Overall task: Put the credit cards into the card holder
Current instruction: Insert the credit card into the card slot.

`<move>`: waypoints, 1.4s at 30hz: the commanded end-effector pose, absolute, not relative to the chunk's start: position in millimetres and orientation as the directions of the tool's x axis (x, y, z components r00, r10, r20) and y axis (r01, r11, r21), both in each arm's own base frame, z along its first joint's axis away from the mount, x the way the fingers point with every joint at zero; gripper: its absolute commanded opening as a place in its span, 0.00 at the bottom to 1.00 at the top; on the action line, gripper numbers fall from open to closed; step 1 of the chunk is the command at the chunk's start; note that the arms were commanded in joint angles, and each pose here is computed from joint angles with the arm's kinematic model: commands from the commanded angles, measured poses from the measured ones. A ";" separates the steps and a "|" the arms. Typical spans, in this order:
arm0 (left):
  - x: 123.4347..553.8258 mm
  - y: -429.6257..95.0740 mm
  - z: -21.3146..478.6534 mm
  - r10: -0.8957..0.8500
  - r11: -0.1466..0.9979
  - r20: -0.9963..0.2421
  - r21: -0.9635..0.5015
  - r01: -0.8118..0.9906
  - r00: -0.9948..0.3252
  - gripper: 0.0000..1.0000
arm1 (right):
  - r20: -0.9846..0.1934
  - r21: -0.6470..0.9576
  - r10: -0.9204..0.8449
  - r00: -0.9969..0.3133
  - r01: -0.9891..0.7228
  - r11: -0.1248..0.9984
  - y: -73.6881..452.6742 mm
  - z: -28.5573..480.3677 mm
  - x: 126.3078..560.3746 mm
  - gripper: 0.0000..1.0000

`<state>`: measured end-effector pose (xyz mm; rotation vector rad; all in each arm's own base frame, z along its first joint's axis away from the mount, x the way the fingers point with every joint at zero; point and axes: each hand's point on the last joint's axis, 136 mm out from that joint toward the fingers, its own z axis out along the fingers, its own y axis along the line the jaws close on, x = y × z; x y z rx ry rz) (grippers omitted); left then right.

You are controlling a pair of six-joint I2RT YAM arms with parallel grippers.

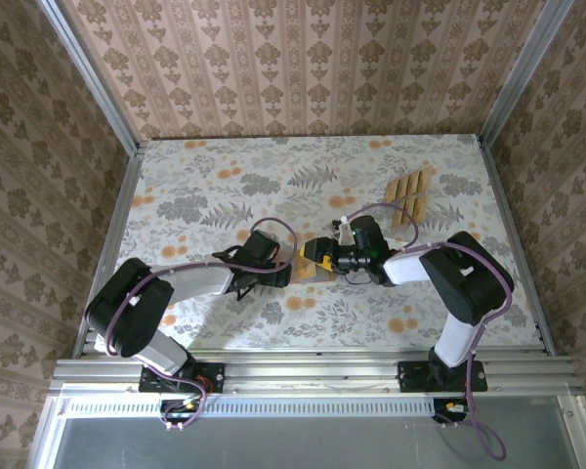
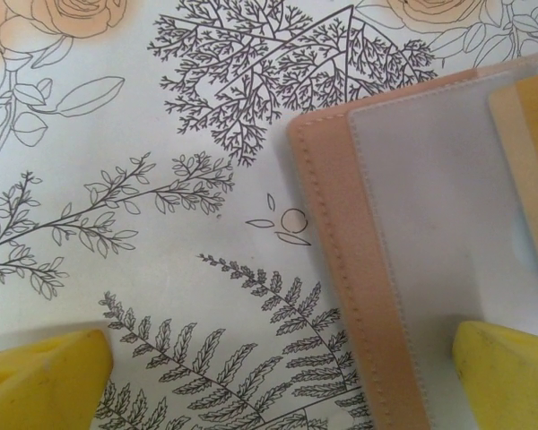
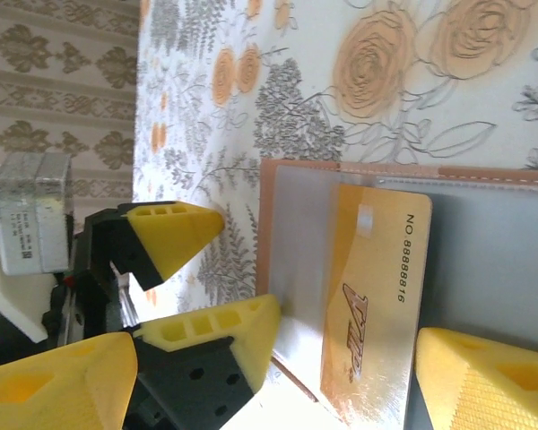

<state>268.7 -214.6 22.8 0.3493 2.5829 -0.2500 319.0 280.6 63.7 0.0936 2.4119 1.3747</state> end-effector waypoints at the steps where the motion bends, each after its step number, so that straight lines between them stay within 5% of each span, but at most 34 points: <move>1: 259.1 -198.0 13.1 0.172 0.961 -0.470 -0.113 0.252 -0.866 1.00 | -0.280 0.786 0.209 -0.937 -0.098 0.611 269.8 61.2 318.6 0.83; 9: 265.8 -193.3 30.9 0.125 0.961 -0.505 -0.152 0.231 -0.854 1.00 | -0.320 0.635 0.137 -0.937 -0.106 0.765 251.3 61.9 320.8 0.73; 20: 266.4 -177.2 28.2 0.122 0.973 -0.479 -0.113 0.199 -0.869 1.00 | -0.323 0.374 -0.005 -0.946 -0.132 0.918 235.8 37.3 320.3 0.11; 27: 265.4 -175.9 22.8 0.142 0.976 -0.450 -0.084 0.200 -0.882 1.00 | -0.323 0.243 -0.042 -0.946 -0.126 0.962 222.5 24.6 320.5 0.04; 42: 270.3 -190.1 11.6 0.170 0.971 -0.423 -0.082 0.224 -0.890 1.00 | -0.307 0.220 -0.114 -0.945 -0.188 0.957 245.8 13.7 316.5 0.03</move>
